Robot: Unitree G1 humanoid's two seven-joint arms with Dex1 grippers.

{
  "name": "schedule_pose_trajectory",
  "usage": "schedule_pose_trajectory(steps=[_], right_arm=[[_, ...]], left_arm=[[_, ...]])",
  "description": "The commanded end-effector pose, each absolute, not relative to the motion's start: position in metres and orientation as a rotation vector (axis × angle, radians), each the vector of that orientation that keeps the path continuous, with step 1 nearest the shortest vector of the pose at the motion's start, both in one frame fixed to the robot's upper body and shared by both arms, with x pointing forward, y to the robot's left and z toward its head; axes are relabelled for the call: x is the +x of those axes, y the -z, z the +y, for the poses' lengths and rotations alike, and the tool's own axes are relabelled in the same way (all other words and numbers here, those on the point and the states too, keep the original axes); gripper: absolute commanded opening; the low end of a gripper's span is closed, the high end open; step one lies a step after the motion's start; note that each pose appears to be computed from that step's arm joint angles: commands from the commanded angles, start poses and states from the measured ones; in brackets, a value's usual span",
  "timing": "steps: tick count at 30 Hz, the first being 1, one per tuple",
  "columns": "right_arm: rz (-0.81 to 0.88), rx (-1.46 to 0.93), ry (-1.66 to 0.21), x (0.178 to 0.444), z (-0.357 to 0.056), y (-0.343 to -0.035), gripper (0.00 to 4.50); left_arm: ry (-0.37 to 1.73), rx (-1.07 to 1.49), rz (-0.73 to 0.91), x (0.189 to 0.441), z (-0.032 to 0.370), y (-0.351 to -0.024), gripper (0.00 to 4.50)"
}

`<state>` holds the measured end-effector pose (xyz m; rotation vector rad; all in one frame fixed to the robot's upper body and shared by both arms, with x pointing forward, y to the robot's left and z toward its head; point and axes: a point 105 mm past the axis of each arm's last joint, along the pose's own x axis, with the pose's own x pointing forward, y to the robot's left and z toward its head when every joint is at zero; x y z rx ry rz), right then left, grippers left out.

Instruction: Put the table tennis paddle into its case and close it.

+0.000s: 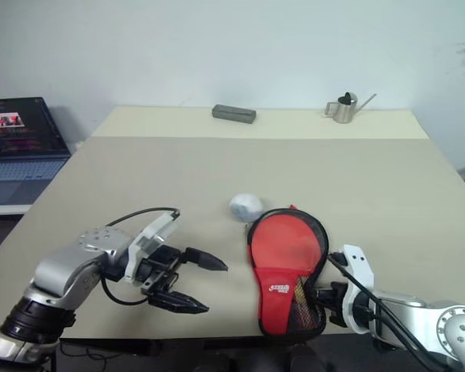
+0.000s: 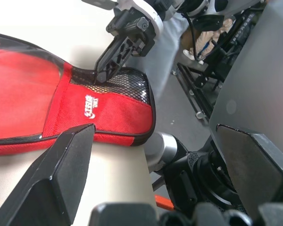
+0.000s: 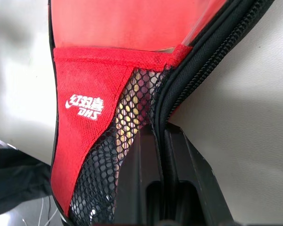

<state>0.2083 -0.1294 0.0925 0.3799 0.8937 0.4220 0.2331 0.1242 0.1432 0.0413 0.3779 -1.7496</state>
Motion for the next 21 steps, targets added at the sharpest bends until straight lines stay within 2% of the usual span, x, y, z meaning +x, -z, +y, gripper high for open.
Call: schedule_pose_trajectory(steps=[1, 3, 11, 14, 17, 21], right_arm=[[0.853, 0.391, -0.428, 0.21, -0.125, -0.103, 0.99], [0.824, 0.379, -0.437, 0.211, -0.123, -0.109, 1.63], [0.504, 0.141, -0.56, 0.234, -0.129, -0.153, 4.36], [0.41, 0.041, -0.694, 0.239, -0.125, -0.168, 4.48], [0.406, 0.019, -0.738, 0.245, -0.132, -0.167, 4.48], [0.511, 0.003, -0.905, 0.222, -0.121, -0.152, 4.48]], left_arm=[[1.788, 0.049, 0.358, 0.23, 0.122, -0.147, 4.5], [1.784, 0.05, 0.355, 0.23, 0.122, -0.147, 4.5], [1.739, 0.054, 0.329, 0.233, 0.122, -0.15, 4.5], [1.723, 0.052, 0.335, 0.234, 0.122, -0.148, 4.5], [1.699, 0.051, 0.335, 0.237, 0.123, -0.146, 4.5], [1.664, 0.056, 0.318, 0.241, 0.124, -0.149, 4.5]])
